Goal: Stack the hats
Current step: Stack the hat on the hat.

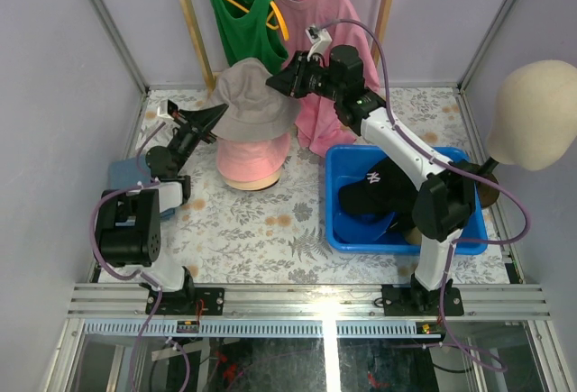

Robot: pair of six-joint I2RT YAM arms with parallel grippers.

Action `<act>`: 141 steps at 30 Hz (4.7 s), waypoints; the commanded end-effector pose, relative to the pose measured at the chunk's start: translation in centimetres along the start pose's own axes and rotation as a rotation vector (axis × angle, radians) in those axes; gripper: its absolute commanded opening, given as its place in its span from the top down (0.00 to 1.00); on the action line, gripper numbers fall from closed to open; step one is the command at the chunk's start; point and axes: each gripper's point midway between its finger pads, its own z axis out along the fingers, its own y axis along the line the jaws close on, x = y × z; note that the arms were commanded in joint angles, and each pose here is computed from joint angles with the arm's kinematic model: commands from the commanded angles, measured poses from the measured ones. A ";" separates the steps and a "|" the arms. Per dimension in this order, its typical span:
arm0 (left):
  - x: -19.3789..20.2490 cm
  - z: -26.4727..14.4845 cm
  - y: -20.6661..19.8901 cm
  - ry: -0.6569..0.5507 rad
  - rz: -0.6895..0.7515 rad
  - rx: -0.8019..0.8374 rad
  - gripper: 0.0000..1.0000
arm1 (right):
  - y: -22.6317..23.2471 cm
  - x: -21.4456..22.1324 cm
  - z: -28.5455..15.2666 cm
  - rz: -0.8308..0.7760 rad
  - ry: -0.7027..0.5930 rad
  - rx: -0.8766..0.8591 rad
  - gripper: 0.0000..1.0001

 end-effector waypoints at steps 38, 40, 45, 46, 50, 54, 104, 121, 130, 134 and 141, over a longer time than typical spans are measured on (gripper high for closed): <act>-1.3 -8.6 6.5 -0.098 0.089 -0.182 0.93 | 1.2 0.5 -0.1 0.082 0.032 -0.085 0.39; -1.5 -8.7 6.9 -0.100 0.079 -0.192 0.90 | 1.1 0.5 -0.1 0.091 0.028 -0.083 0.39; -1.7 -8.9 7.9 -0.101 0.061 -0.216 0.74 | 0.2 0.6 -0.1 0.103 0.021 -0.059 0.39; -1.7 -8.9 8.0 -0.100 0.058 -0.220 0.71 | 0.0 0.7 0.0 0.109 0.025 -0.054 0.38; -1.8 -9.3 8.8 -0.105 0.040 -0.239 0.50 | -1.0 1.5 0.0 0.122 0.037 -0.026 0.38; -1.7 -9.6 9.1 -0.112 0.030 -0.250 0.37 | -1.9 2.1 0.0 0.122 0.043 0.011 0.38; -9.1 -10.1 7.5 -0.325 0.082 -0.198 0.14 | -9.9 7.2 -0.6 0.343 0.081 0.120 0.35; -10.2 -8.8 8.8 -0.296 0.085 -0.208 0.35 | -10.4 7.8 0.9 0.452 0.066 0.028 0.35; -9.9 -8.2 9.4 -0.281 0.083 -0.212 0.53 | -10.4 8.2 1.3 0.511 0.081 -0.020 0.37; -9.9 -8.3 9.7 -0.282 0.084 -0.218 0.61 | -10.5 8.3 1.3 0.532 0.080 -0.036 0.46; -10.1 -8.7 10.0 -0.304 0.084 -0.225 0.74 | -10.7 8.0 1.1 0.542 0.064 -0.037 0.77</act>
